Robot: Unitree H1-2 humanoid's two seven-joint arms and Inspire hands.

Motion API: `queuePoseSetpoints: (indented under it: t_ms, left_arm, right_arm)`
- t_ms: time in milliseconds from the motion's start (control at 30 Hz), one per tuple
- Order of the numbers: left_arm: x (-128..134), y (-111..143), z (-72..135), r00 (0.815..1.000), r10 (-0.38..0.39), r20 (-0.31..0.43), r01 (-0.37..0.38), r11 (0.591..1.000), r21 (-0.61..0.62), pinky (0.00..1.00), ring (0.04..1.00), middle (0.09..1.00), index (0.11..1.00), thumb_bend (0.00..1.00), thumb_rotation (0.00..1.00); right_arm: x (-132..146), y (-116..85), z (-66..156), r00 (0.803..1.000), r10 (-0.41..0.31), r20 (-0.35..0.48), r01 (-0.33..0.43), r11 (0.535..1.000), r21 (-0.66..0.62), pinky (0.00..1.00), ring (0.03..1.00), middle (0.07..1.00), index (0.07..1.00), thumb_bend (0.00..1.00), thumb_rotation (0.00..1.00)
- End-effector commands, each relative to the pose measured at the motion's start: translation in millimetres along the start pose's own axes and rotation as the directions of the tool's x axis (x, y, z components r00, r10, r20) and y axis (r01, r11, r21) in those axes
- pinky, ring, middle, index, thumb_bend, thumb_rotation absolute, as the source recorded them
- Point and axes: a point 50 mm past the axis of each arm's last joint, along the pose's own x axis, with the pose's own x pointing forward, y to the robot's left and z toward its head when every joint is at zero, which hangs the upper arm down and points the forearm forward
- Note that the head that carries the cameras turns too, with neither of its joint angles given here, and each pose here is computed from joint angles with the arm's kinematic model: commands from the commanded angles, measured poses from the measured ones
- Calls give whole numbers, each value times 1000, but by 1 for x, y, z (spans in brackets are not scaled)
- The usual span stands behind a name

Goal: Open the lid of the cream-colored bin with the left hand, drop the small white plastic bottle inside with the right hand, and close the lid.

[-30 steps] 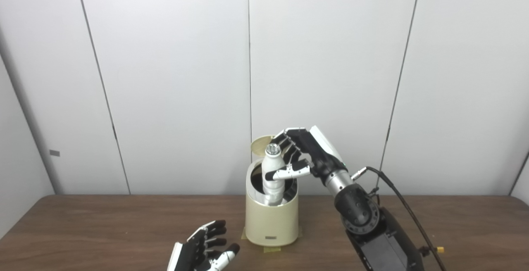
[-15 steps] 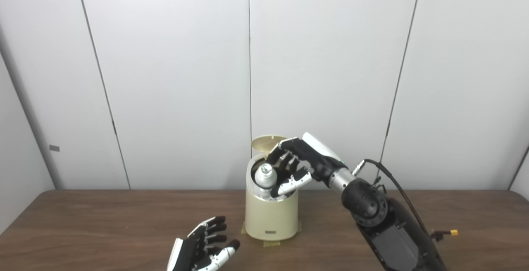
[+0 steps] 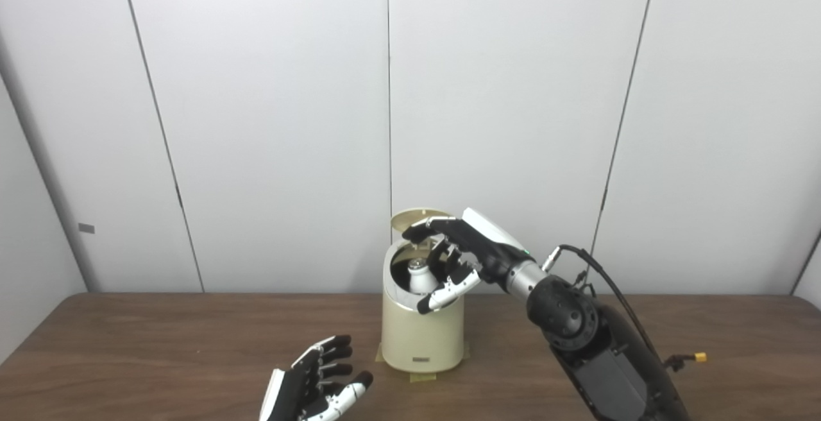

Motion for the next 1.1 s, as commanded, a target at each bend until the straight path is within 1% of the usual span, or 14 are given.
queuePoseSetpoints:
  t_ms: [0, 67, 100, 200, 233, 267, 400, 467, 533, 567, 767, 900, 967, 1067]
  left_arm:
    - [12, -1, 21, 996, 7, 84, -8, 1000, 5, 622, 717, 777, 802, 688, 207]
    - [11, -1, 21, 997, 6, 83, -7, 1000, 10, 614, 712, 775, 803, 682, 210]
    - [11, -1, 22, 997, 6, 82, -7, 1000, 9, 616, 718, 779, 803, 681, 215]
    - [11, 0, 22, 997, 7, 79, -8, 1000, 12, 636, 735, 791, 805, 675, 227]
    - [12, 0, 22, 997, 8, 78, -9, 1000, 13, 637, 735, 792, 806, 674, 230]
    - [12, 1, 22, 997, 7, 80, -8, 1000, 13, 637, 736, 792, 806, 673, 232]
    - [13, 3, 22, 996, 4, 91, -5, 1000, 11, 629, 729, 787, 804, 676, 225]
    - [13, 3, 22, 996, 3, 93, -3, 1000, 6, 620, 722, 784, 800, 675, 226]
    - [13, 4, 23, 996, 4, 90, -5, 1000, 6, 621, 721, 780, 798, 678, 223]
    - [13, 4, 23, 996, 5, 91, -5, 1000, 4, 623, 721, 780, 798, 678, 225]
    - [13, 4, 24, 995, 1, 100, -2, 1000, 3, 624, 716, 777, 795, 682, 226]
    - [12, 5, 25, 995, 3, 102, -4, 1000, 7, 624, 717, 777, 795, 687, 236]
    - [12, 5, 26, 995, 5, 104, -4, 1000, -6, 628, 717, 777, 795, 687, 228]
    - [11, 6, 27, 994, 5, 109, -5, 1000, -4, 614, 713, 776, 794, 683, 214]
  right_arm:
    - [4, -30, 21, 995, -75, 72, 76, 997, -9, 436, 603, 758, 748, 917, 61]
    - [-1, -34, 23, 992, -92, 84, 88, 995, 44, 424, 586, 734, 737, 901, 51]
    - [-5, -37, 25, 990, -103, 91, 97, 993, 71, 403, 552, 704, 726, 886, 22]
    - [-18, -48, 27, 979, -152, 136, 137, 984, 114, 339, 442, 617, 687, 862, 3]
    - [-21, -51, 26, 975, -161, 152, 143, 982, 122, 327, 421, 594, 674, 857, 1]
    - [-26, -55, 25, 971, -178, 159, 159, 979, 129, 321, 411, 582, 668, 855, 0]
    - [-49, -66, 22, 960, -241, 144, 217, 963, 162, 312, 400, 531, 630, 839, 66]
    - [-57, -68, 18, 953, -269, 140, 242, 952, 187, 298, 387, 519, 616, 840, 84]
    - [-66, -69, 11, 946, -298, 128, 271, 943, 193, 308, 391, 514, 601, 846, 108]
    - [-71, -68, 6, 942, -313, 119, 285, 935, 211, 312, 392, 512, 598, 848, 116]
    - [-97, -57, -24, 931, -362, 47, 332, 892, 308, 321, 406, 531, 609, 823, 71]
    - [-108, -43, -43, 925, -379, 14, 352, 870, 344, 346, 419, 571, 633, 817, 59]
    - [-113, -34, -51, 924, -382, -10, 359, 857, 370, 357, 433, 608, 653, 815, 52]
    - [-122, -21, -57, 924, -380, -41, 363, 840, 404, 383, 457, 647, 688, 794, 58]
